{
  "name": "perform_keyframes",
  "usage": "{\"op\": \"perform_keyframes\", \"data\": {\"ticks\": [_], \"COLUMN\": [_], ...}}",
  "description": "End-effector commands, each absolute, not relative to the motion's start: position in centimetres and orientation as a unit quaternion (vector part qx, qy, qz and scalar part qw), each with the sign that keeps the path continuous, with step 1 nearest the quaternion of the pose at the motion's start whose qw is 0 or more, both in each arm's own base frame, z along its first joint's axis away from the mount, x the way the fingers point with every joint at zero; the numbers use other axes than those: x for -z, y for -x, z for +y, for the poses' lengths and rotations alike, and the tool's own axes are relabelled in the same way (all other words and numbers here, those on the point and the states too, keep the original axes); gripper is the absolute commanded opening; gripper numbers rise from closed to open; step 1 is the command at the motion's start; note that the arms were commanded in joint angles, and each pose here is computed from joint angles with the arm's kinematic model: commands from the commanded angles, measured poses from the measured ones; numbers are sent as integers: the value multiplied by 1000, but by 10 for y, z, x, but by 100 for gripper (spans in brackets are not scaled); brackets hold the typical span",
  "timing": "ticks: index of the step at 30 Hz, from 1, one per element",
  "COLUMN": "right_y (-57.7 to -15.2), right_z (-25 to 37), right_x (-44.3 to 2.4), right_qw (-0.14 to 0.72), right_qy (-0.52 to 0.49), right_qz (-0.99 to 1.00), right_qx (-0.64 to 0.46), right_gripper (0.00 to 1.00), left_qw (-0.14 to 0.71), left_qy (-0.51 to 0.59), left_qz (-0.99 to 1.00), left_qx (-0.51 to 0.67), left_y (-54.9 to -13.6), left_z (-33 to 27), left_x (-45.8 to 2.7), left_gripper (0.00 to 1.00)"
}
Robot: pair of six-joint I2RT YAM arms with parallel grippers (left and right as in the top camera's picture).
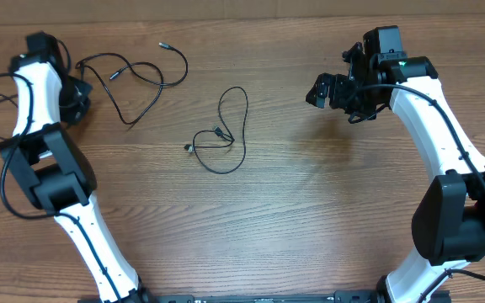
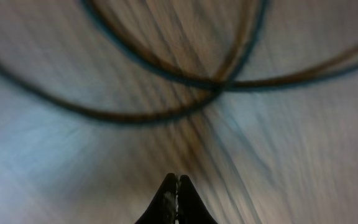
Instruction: Untangle cables
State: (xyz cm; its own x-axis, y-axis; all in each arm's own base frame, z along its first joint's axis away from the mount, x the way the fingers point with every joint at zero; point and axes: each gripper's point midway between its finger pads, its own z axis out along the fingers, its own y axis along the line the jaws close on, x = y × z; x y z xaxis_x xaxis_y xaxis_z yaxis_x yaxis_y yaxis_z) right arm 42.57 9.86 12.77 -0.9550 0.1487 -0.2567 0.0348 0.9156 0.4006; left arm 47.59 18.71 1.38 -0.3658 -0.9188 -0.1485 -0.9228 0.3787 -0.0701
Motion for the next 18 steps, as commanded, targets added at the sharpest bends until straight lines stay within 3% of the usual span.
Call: {"op": "perform_keyframes", "data": {"ticks": [1,12,18], "right_y": [-428,-431,-436], "right_z": [97,98,98], "right_x": [-130,-131,-133], "right_qw": [147,154,162], "right_qy": [-49,-51,-59], "right_qz": [968,966,964], "right_qx": [-198,-199,-202], "right_gripper": [100,100,100], "left_qw": [68,144,152], "left_qy": [538,544,550], "left_qz": [840,817,811], "left_qx": [-17,-125,-128], "left_y": [-478,-482,-474], "left_z": [184,247,276], "left_x": [13,9,7], "left_gripper": [4,4,4]}}
